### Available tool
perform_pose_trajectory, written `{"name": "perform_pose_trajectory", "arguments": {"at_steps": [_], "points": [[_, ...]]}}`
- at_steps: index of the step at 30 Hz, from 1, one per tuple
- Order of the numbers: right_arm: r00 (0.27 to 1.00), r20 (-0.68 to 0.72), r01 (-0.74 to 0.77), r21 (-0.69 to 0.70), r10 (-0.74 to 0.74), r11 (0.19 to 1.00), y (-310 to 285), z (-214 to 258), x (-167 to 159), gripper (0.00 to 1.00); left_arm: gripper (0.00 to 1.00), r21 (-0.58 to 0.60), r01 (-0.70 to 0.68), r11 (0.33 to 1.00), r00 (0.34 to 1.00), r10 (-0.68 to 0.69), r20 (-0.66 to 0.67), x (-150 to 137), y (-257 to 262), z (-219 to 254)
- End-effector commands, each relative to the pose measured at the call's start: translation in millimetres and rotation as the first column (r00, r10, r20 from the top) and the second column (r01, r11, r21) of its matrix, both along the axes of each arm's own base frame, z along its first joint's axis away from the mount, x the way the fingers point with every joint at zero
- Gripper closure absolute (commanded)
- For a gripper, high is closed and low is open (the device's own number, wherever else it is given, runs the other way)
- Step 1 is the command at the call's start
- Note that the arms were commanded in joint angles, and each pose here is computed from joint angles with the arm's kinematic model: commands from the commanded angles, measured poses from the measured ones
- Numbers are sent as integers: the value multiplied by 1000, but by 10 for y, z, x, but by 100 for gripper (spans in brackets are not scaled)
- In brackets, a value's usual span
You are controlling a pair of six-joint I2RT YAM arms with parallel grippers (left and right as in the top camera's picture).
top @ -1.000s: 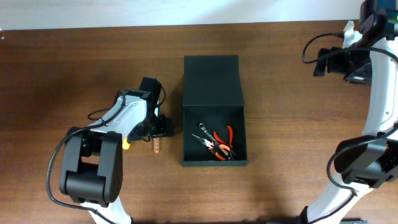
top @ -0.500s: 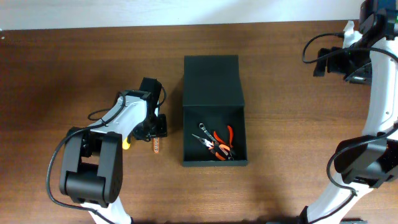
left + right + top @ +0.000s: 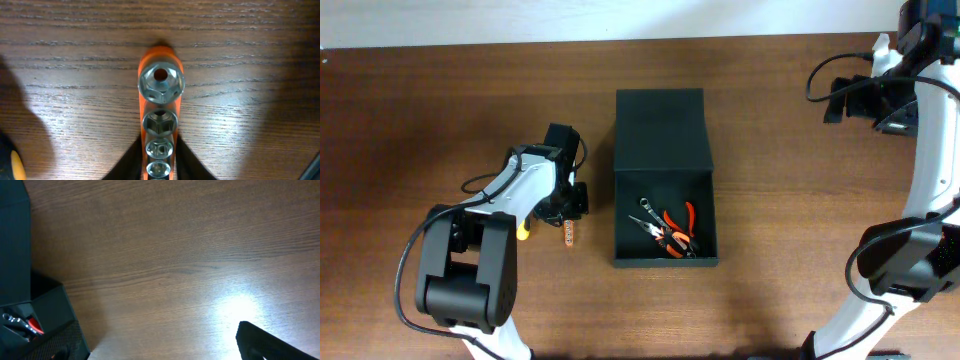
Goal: Pack container
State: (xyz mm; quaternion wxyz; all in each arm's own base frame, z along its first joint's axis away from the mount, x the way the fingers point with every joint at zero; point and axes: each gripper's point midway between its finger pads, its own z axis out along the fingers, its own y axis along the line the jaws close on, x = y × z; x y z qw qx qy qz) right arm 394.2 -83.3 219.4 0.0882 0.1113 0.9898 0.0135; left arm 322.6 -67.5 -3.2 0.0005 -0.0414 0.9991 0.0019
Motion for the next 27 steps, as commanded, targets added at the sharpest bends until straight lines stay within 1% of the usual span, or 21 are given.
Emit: {"name": "perform_pose_trajectory", "arguments": {"at_steps": [1,4,7,10,11,13,16,19,23,25,27], "points": [[1000,6,-1,4,1,1000,13,19,-4,1,87,-18,6,1000,1000,-5,28,87,-43,111],[1000,6,-1,4,1,1000,13,19,-4,1,91,-27,23,999,996,-21,85,263,-79,374],[1000,6,-1,4,1,1000,13,19,-4,1,93,-35,75,997,982,-67,178,466,-122,756],[1000,6,-1,4,1,1000,13,19,-4,1,95,-35,134,990,949,-118,292,633,-166,1232],[1000,6,-1,4,1,1000,13,19,-4,1,98,-32,158,987,933,-139,331,668,-189,1399],[1000,6,-1,4,1,1000,13,19,-4,1,98,-23,206,978,902,-181,391,692,-255,1676],[1000,6,-1,4,1,1000,13,19,-4,1,98,-21,265,964,854,-225,470,645,-426,2043],[1000,6,-1,4,1,1000,13,19,-4,1,98,-42,347,937,806,-275,524,519,-734,2271],[1000,6,-1,4,1,1000,13,19,-4,1,98,-63,483,873,754,-379,536,257,-1258,2331],[1000,6,-1,4,1,1000,13,19,-4,1,98,-42,563,825,710,-457,535,145,-1483,2306],[1000,6,-1,4,1,1000,13,19,-4,1,98,-10,606,796,679,-510,528,78,-1617,2268]]}}
